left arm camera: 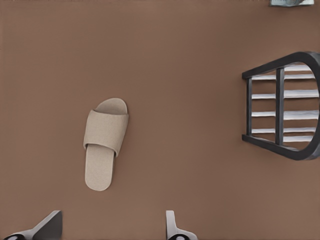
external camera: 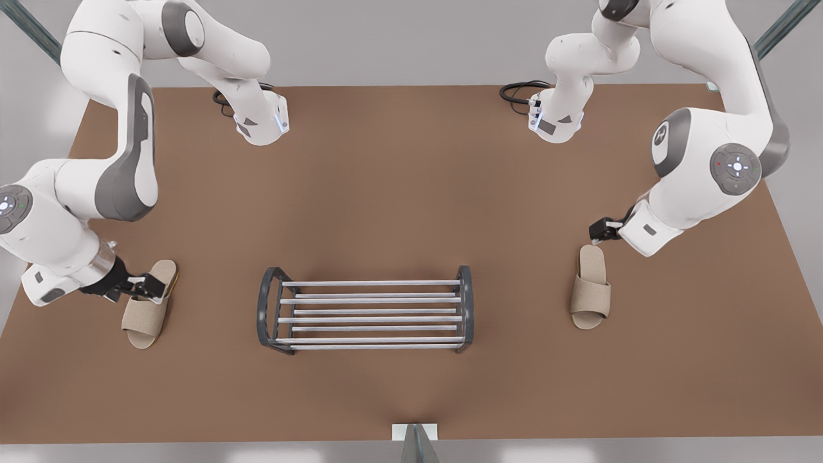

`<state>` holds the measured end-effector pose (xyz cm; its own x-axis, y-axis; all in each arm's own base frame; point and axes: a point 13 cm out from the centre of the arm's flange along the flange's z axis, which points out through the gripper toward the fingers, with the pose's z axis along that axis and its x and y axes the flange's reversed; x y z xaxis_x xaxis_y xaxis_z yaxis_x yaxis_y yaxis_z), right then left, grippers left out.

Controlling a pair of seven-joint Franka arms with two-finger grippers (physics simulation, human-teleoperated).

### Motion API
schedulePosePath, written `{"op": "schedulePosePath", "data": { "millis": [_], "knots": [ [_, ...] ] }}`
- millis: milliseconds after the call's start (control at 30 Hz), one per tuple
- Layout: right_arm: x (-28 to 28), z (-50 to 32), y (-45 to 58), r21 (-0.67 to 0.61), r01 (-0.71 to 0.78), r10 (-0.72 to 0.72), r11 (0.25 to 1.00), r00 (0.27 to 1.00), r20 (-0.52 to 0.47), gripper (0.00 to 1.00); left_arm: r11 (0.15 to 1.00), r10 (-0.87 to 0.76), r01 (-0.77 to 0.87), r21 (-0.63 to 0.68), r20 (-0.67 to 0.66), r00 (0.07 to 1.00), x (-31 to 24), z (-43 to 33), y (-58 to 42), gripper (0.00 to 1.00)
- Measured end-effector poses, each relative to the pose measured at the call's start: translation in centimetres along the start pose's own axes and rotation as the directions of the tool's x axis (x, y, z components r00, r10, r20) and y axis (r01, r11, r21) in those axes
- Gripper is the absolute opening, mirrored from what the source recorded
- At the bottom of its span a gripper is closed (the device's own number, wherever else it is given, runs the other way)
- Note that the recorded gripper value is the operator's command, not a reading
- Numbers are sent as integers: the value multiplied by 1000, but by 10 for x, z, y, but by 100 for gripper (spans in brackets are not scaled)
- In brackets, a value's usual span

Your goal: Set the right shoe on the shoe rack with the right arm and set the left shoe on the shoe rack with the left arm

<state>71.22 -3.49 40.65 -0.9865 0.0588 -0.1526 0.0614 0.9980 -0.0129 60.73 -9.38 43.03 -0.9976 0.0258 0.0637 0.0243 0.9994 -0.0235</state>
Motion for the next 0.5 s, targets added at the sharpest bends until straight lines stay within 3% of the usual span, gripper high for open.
{"op": "schedulePosePath", "data": {
  "millis": [167,267,433,500],
  "knots": [
    [-9,-1,0,-3,-8,8,1000,999,34,100,999,-52,52,-12,12,999,8,-2,20,100],
    [-2,5,-2,0,-16,16,1000,999,30,100,990,-115,112,-88,-34,993,75,97,70,100],
    [89,80,-2,27,0,0,1000,1000,18,100,992,-74,89,-91,158,985,107,248,93,100],
    [95,99,-1,22,4,-6,1000,996,87,100,997,-38,55,-57,265,963,104,280,80,100]
  ]
}}
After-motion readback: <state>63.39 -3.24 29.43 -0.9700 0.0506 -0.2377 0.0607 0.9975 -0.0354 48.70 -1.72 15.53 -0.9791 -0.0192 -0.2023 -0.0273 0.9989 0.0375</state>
